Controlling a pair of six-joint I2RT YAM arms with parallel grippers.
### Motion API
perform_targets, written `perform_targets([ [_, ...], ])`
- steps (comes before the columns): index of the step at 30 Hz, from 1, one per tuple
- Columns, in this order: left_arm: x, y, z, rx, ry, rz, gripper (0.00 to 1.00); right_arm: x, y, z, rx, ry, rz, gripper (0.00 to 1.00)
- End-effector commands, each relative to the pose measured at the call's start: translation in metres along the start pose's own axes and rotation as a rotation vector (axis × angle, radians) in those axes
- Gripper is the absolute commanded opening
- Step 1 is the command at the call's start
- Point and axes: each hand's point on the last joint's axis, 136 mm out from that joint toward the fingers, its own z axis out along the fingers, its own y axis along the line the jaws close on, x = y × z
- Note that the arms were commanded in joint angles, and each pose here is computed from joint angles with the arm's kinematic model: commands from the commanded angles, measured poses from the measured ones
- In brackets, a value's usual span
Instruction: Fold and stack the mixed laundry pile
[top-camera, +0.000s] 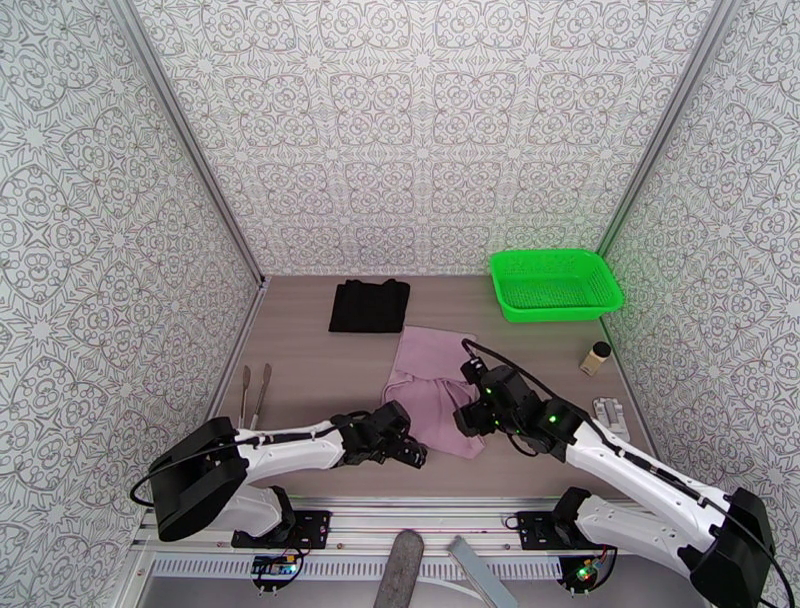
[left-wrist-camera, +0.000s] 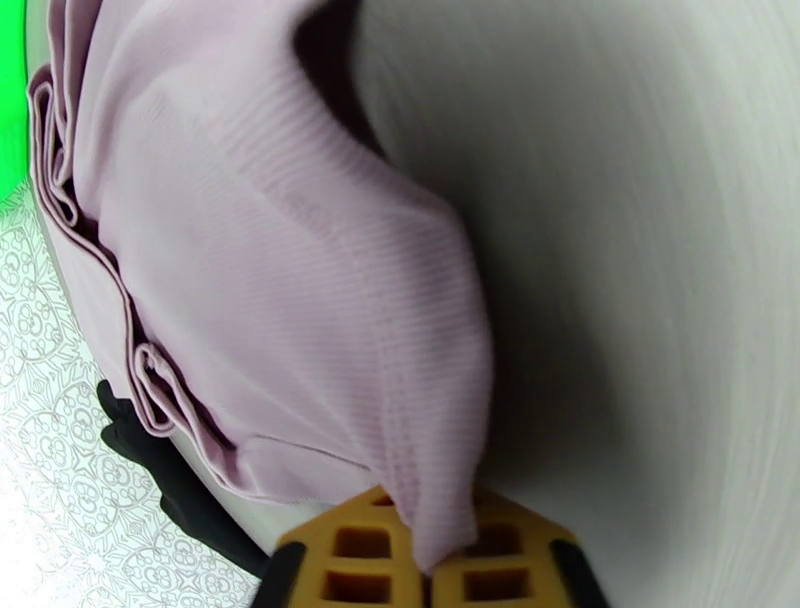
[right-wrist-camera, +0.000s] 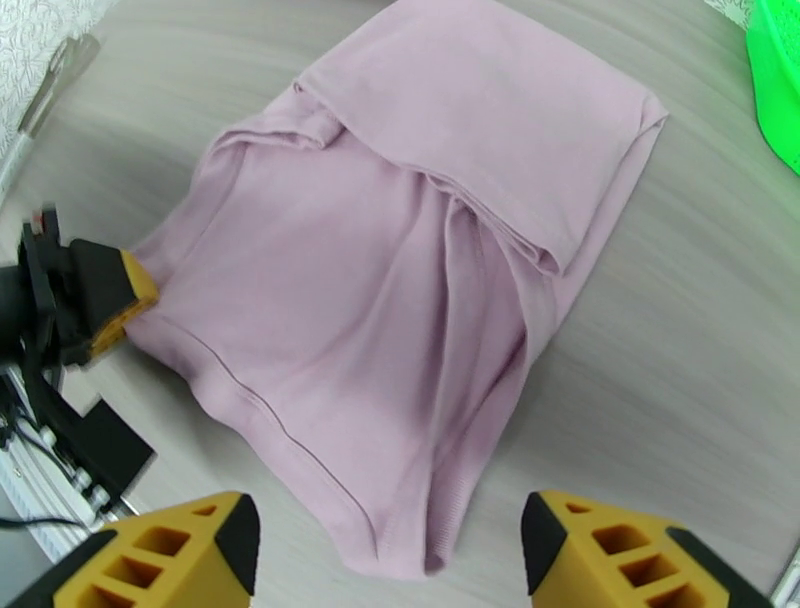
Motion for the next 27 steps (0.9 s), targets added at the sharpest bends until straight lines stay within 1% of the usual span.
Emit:
perform_targets([
  [1, 0.001, 0.013, -0.006, -0.021, 0.006, -0.085, 0.0, -0.028, 0.009, -0.022, -0.032, -0.088, -0.104, 0.74],
  [4, -0.005, 0.024, -0.012, -0.057, -0.013, -0.149, 0.0, -0.042, 0.016, -0.03, -0.054, -0.117, -0.222, 0.74],
  [6, -0.011, 0.029, -0.016, -0.085, -0.031, -0.184, 0.0, -0.043, 0.018, -0.029, -0.054, -0.096, -0.353, 0.76],
  [8, -0.018, 0.031, -0.02, -0.101, -0.052, -0.222, 0.0, -0.03, 0.014, -0.022, -0.04, -0.012, -0.521, 0.82],
  [9, -0.022, 0.031, -0.022, -0.105, -0.065, -0.239, 0.0, -0.025, 0.007, -0.018, -0.003, 0.039, -0.583, 0.84],
  [10, -0.024, 0.031, -0.024, -0.108, -0.075, -0.262, 0.0, -0.02, -0.003, -0.014, 0.041, 0.097, -0.639, 0.85],
  [13, -0.03, 0.026, -0.028, -0.104, -0.1, -0.316, 0.0, -0.001, -0.02, -0.006, 0.103, 0.263, -0.791, 0.83],
  [15, -0.029, 0.021, -0.032, -0.098, -0.104, -0.331, 0.0, 0.005, -0.024, -0.005, 0.139, 0.31, -0.895, 0.83],
  [17, -0.027, 0.018, -0.037, -0.098, -0.097, -0.337, 0.0, 0.014, -0.018, -0.008, 0.093, 0.323, -1.007, 0.83],
  [19, -0.023, 0.016, -0.044, -0.094, -0.093, -0.351, 0.0, 0.02, -0.013, -0.013, 0.041, 0.314, -1.082, 0.83],
  [23, -0.022, 0.017, -0.059, -0.097, -0.129, -0.376, 0.0, 0.041, -0.003, -0.021, -0.059, 0.31, -1.215, 0.82],
  [27, -0.021, 0.017, -0.068, -0.105, -0.152, -0.383, 0.0, 0.071, 0.005, -0.015, -0.129, 0.376, -1.329, 0.78],
])
